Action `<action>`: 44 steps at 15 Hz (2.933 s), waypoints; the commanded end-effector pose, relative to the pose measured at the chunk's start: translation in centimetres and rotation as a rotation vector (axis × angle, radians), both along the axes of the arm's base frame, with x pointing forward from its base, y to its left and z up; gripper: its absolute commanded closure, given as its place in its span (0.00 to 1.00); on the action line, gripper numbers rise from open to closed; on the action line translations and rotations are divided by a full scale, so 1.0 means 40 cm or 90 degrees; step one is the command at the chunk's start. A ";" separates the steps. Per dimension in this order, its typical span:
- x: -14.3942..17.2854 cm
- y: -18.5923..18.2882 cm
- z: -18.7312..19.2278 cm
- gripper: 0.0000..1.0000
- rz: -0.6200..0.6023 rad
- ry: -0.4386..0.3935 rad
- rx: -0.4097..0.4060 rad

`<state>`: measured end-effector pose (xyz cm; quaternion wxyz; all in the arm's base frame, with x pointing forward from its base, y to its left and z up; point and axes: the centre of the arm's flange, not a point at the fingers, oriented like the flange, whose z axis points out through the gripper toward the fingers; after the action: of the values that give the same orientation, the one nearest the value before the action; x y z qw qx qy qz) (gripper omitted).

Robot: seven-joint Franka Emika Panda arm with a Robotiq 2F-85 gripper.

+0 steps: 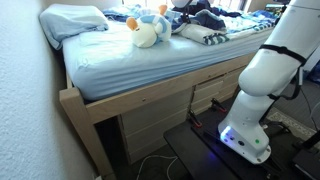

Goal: Place the stuffed duck under the the duvet cover

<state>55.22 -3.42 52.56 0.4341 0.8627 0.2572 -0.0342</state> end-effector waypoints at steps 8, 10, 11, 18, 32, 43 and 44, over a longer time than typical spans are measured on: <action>-0.036 -0.089 -0.062 0.27 -0.051 0.055 0.001; -0.042 -0.101 -0.072 0.42 -0.057 0.058 0.003; -0.043 -0.102 -0.076 0.49 -0.061 0.060 0.003; -0.047 0.007 -0.018 1.00 -0.067 0.049 0.016; -0.070 0.286 0.409 0.97 -0.015 -0.095 0.013; -0.005 0.667 0.562 0.97 0.079 -0.112 -0.049; 0.000 0.697 0.573 0.97 0.084 -0.117 -0.055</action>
<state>52.87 20.56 72.08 0.4823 0.8338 0.2610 0.0627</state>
